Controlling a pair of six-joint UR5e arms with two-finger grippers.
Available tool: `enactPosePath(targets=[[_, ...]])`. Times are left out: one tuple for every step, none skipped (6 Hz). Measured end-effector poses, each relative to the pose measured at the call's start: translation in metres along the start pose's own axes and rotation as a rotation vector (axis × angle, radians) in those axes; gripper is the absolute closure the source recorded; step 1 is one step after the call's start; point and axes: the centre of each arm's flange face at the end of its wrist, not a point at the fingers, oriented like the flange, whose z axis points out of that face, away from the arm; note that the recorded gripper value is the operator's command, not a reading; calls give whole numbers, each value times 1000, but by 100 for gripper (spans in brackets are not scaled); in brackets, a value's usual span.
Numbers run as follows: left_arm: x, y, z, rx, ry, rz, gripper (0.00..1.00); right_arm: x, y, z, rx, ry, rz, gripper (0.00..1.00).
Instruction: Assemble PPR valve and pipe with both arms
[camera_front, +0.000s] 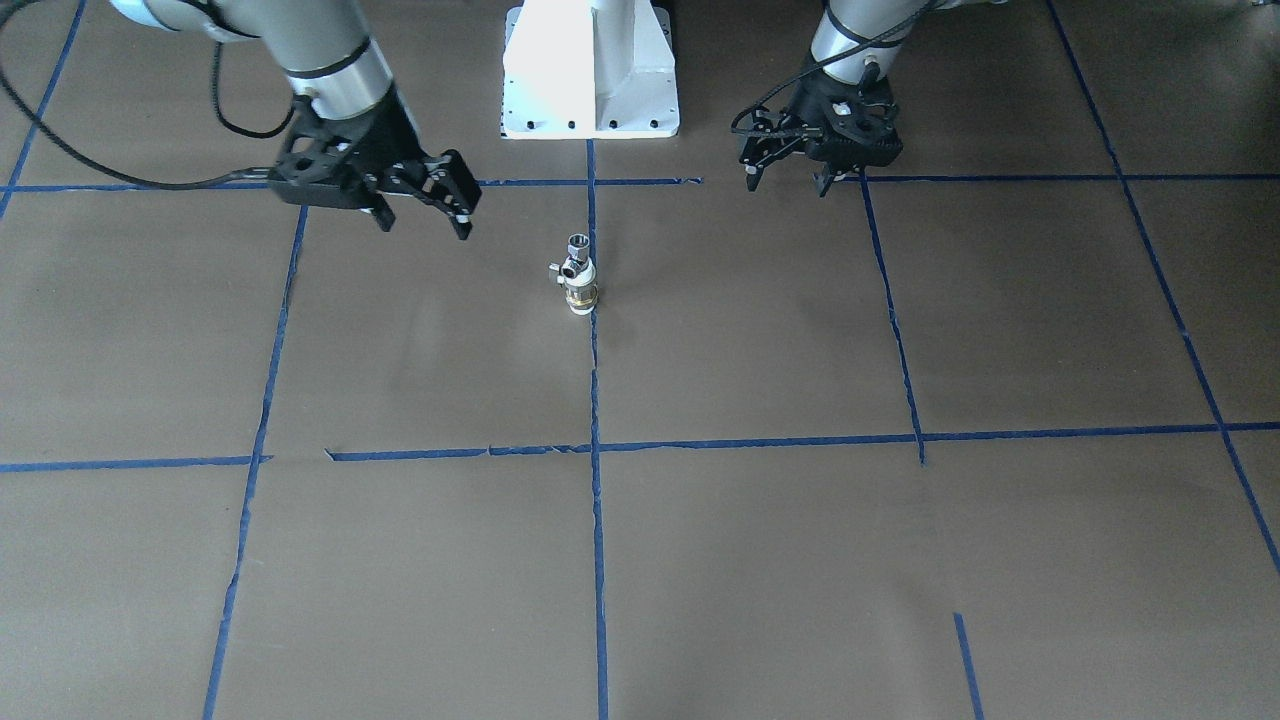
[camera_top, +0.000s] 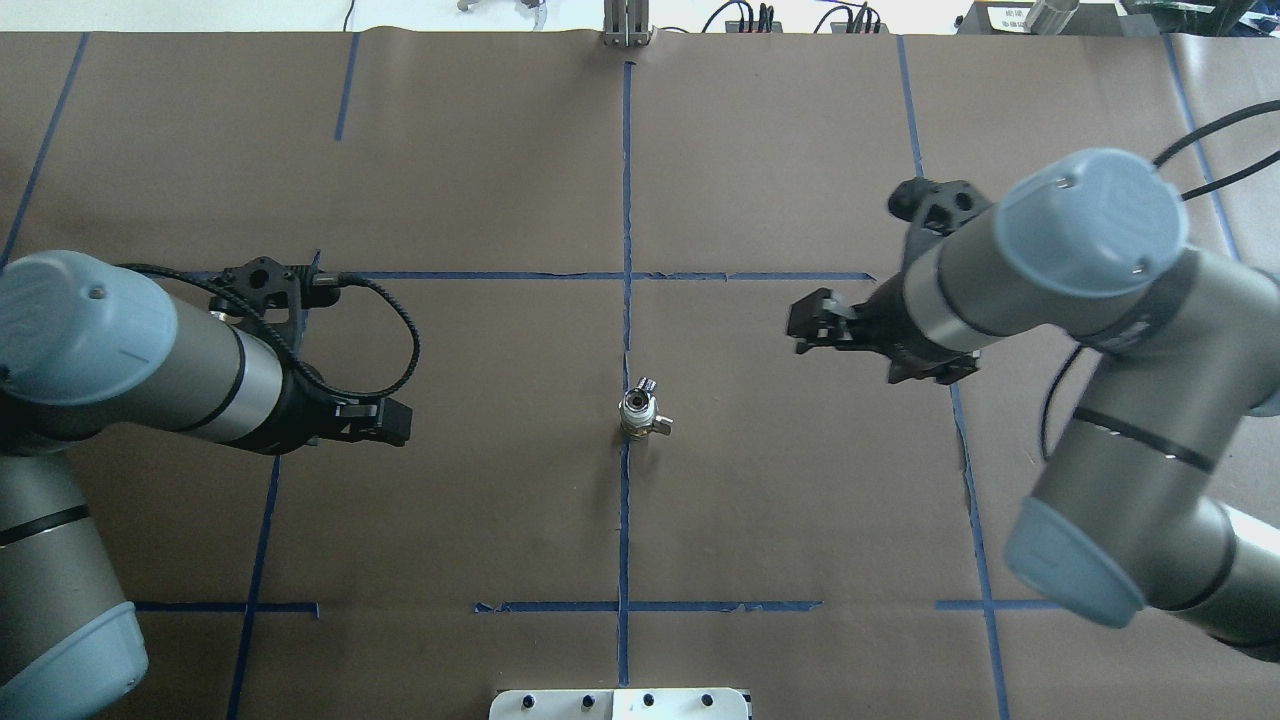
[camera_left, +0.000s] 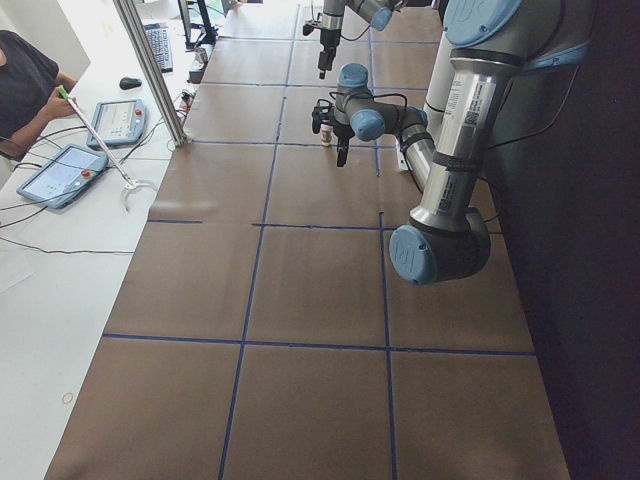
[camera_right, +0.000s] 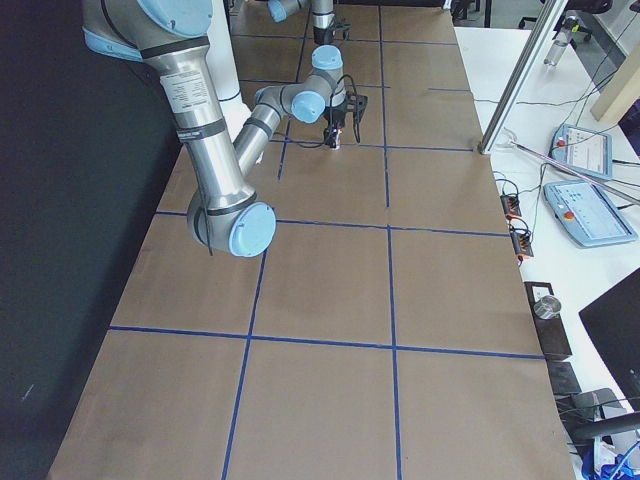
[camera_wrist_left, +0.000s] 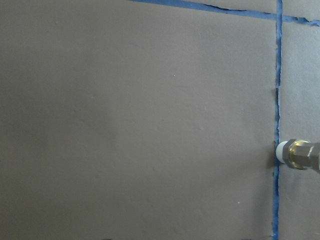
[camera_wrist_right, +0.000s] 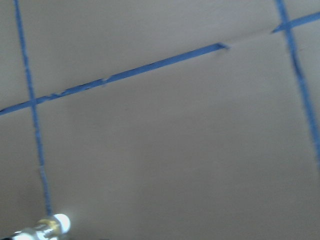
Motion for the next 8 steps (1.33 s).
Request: enactPosePath(targets=[[-35, -1, -10, 11, -36, 43, 1, 78, -30, -14, 7, 68, -101, 0], [-74, -2, -19, -4, -69, 82, 0, 156, -62, -30, -7, 127, -193, 0], [-115, -6, -30, -41, -86, 129, 0, 238, -91, -45, -54, 141, -256, 0], [-161, -13, -46, -79, -86, 182, 0, 329, -121, -60, -100, 102, -314, 0], [-209, -18, -65, -98, -87, 233, 0, 400, -139, -71, -108, 65, -370, 0], [-265, -19, -82, -109, -99, 281, 0, 448, -141, -76, -108, 59, -414, 0], [-329, -19, -95, -120, -95, 305, 0, 476, -133, -77, -112, 60, -437, 0], [-410, -21, -99, -126, -76, 308, 0, 489, -125, -78, -115, 60, -448, 0]])
